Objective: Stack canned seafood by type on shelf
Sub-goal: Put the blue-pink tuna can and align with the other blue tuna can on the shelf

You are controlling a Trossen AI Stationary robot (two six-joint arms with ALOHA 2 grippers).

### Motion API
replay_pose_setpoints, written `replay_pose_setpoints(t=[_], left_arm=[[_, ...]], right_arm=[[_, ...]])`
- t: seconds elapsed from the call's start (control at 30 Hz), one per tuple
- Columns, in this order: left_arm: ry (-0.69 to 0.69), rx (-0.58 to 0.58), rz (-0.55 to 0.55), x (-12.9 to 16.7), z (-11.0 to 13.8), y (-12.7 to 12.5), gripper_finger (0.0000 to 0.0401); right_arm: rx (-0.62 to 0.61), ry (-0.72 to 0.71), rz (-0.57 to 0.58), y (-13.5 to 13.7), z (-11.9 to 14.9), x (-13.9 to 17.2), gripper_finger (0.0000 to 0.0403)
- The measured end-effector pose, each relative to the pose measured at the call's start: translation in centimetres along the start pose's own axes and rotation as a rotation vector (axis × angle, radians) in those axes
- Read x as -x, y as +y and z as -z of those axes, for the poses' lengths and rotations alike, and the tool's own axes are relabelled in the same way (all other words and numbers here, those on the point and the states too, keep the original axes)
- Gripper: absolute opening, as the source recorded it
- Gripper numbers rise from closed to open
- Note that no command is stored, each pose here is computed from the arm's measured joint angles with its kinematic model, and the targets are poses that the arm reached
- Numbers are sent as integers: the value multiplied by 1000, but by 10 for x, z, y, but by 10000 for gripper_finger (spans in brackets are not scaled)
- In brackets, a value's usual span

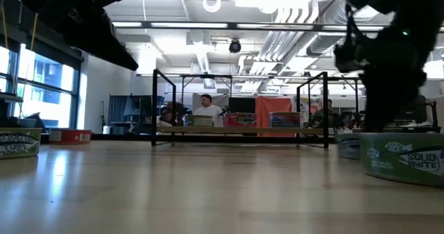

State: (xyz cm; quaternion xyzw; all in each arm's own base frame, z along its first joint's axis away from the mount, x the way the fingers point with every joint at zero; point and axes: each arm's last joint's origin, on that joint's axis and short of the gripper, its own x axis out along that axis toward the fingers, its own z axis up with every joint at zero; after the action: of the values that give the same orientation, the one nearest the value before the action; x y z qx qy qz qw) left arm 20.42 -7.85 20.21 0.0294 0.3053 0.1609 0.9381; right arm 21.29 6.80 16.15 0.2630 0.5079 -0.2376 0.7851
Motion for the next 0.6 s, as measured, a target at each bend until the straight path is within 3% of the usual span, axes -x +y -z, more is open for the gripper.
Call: replay_pose_setpoints(t=[0.13, 0.2, 0.37, 0.47, 0.6], left_arm=[[-22, -11, 9, 0, -3, -1, 0], [-27, -12, 12, 0, -3, -1, 0], [-22, -30, 13, 0, -3, -1, 0], [-2, -42, 38, 0, -1, -2, 0], [119, -88, 61, 7, -1, 3, 0]], right_arm=[[212, -171, -207, 27, -18, 10, 137], [281, -240, -245, 34, -24, 15, 137], [295, -331, -229, 37, -29, 17, 137], [239, -395, -168, 36, -30, 14, 137], [209, -534, -126, 45, -34, 9, 137]])
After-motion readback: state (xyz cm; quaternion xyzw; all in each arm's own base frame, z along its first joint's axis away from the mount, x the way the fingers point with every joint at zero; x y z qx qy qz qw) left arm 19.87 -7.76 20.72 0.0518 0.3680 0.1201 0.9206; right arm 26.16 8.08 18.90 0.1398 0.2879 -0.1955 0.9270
